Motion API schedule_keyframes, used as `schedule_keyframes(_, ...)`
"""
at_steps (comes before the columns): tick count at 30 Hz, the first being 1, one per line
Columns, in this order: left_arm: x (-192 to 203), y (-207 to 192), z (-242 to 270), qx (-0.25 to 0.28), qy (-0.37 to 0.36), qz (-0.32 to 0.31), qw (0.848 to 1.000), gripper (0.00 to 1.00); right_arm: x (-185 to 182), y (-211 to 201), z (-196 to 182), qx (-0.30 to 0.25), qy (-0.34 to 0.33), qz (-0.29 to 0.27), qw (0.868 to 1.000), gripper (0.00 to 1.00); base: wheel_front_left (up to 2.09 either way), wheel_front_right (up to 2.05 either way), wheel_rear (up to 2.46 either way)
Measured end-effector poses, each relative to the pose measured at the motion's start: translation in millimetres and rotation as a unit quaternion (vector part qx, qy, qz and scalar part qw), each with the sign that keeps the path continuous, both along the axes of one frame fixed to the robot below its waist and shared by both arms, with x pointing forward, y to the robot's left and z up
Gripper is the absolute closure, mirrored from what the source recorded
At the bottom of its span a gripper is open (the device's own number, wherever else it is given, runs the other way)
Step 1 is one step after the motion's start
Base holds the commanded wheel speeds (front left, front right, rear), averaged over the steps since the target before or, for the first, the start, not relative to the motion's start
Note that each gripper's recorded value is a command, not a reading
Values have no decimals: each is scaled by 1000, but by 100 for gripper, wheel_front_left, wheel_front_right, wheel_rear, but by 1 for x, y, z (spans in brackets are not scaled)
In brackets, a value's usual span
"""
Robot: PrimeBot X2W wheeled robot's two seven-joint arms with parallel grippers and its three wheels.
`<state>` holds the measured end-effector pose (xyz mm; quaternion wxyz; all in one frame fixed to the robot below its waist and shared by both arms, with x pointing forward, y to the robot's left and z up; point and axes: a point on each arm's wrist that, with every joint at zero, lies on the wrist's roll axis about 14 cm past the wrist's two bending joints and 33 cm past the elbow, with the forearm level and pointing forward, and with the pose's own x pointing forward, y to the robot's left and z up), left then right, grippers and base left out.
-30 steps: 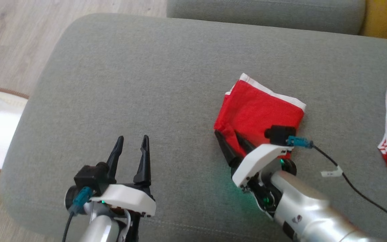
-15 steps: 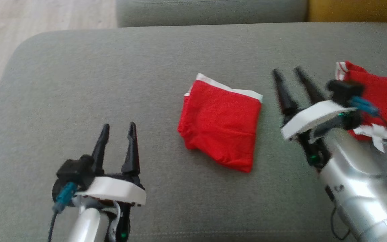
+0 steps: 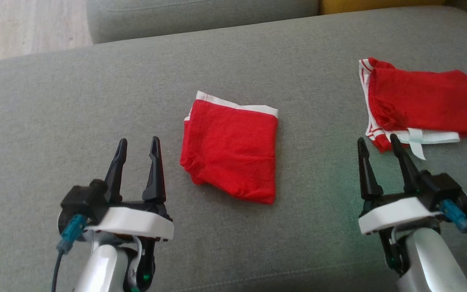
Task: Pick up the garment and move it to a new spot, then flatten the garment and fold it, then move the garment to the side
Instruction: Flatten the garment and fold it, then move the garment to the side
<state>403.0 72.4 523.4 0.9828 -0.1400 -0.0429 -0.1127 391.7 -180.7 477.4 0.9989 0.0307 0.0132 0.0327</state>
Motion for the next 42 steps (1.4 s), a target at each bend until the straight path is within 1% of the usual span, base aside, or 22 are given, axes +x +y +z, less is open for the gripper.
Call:
schedule_keyframes(7,0,-7,-2,-1,3,-10,1000,0,-14,-5,-3,18,2,-14,1000,0,0,0,0)
schedule_keyframes(13,-1,-6,-1,-2,2,-11,1000,0,-12,-4,0,20,-3,-13,1000,0,0,0,0)
schedule_keyframes(21,-3,0,-6,-1,9,-3,1000,0,-7,12,-11,33,15,8,999,0,0,0,0)
schedule_keyframes(23,-3,3,-10,0,15,1,1000,0,-4,26,-19,53,31,25,998,0,0,0,0)
schedule_keyframes(28,-4,10,-21,4,30,11,999,0,0,72,-46,101,98,84,986,0,0,0,0)
schedule_keyframes(34,-1,26,-24,7,34,33,999,0,22,108,-70,141,159,123,969,0,0,0,0)
schedule_keyframes(38,-5,43,-31,11,46,59,997,0,31,122,-91,146,199,133,960,0,0,0,0)
schedule_keyframes(39,-7,50,-34,13,51,70,996,0,34,129,-101,144,216,139,956,0,0,0,0)
schedule_keyframes(42,-10,59,-37,16,58,84,995,0,44,139,-106,139,224,151,953,0,0,0,0)
